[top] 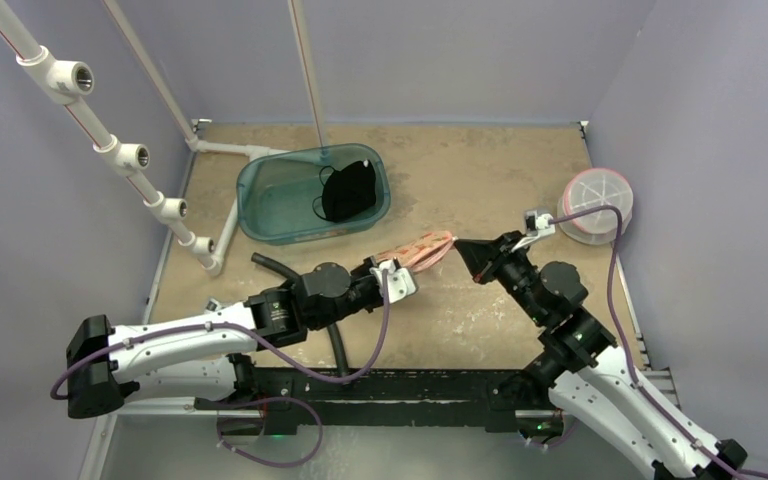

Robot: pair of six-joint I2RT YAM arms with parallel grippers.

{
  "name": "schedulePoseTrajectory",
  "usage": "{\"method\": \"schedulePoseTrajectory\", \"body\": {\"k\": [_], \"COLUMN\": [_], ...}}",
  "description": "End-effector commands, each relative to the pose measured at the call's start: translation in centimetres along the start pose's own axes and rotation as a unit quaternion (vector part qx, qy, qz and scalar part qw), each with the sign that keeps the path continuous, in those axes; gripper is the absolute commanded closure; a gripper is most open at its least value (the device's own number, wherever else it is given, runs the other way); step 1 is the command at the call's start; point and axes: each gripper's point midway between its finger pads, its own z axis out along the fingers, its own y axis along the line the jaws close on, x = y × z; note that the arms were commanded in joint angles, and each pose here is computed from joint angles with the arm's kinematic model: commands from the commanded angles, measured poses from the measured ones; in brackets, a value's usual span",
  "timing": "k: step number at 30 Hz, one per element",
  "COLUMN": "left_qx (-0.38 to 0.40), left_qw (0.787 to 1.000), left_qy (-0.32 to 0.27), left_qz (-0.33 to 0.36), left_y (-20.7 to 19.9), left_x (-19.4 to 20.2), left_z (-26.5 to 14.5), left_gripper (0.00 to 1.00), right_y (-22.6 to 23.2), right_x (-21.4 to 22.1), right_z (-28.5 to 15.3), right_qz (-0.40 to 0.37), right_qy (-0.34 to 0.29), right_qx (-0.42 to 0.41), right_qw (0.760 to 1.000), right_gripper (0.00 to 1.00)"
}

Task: Unzip the laundry bag and remove the bra
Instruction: Unzip the laundry bag at the center of the board.

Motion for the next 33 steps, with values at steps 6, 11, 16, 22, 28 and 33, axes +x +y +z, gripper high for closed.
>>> {"method": "schedulePoseTrajectory", "body": {"k": [6,11,16,22,28,33], "left_qx": [-0.075,-0.105,-0.11,-0.108,-0.122,-0.079], "left_qw": [0.993,0.99,0.984,0.975,0.969,0.972], "left_qy": [-0.057,-0.045,-0.062,-0.055,-0.026,-0.043], "left_qz": [-0.075,-0.081,-0.129,-0.188,-0.214,-0.219], "left_y": [0.9,1.5,2.2,1.6,1.1,-0.7], "left_x": [-2.7,-3.7,-4.9,-5.2,-4.3,-4.9], "left_z": [-1.0,-2.8,-4.2,-3.2,-1.8,-0.7], "left_gripper": [0.47,0.25,0.2,0.19,0.16,0.1], "right_y": [2.9,3.0,2.9,2.7,2.4,2.4], "right_x": [-1.1,-0.4,0.8,0.9,0.8,0.8], "right_z": [-0.4,-0.5,-0.5,-0.8,-1.2,-1.6], "right_qz": [-0.055,-0.061,-0.064,-0.063,-0.053,-0.05], "right_qy": [-0.013,0.002,0.022,0.019,0.008,0.006], "right_qx": [-0.08,-0.093,-0.098,-0.097,-0.093,-0.094], "right_qw": [0.995,0.994,0.993,0.993,0.994,0.994], "right_gripper": [1.0,1.0,1.0,1.0,1.0,1.0]}}
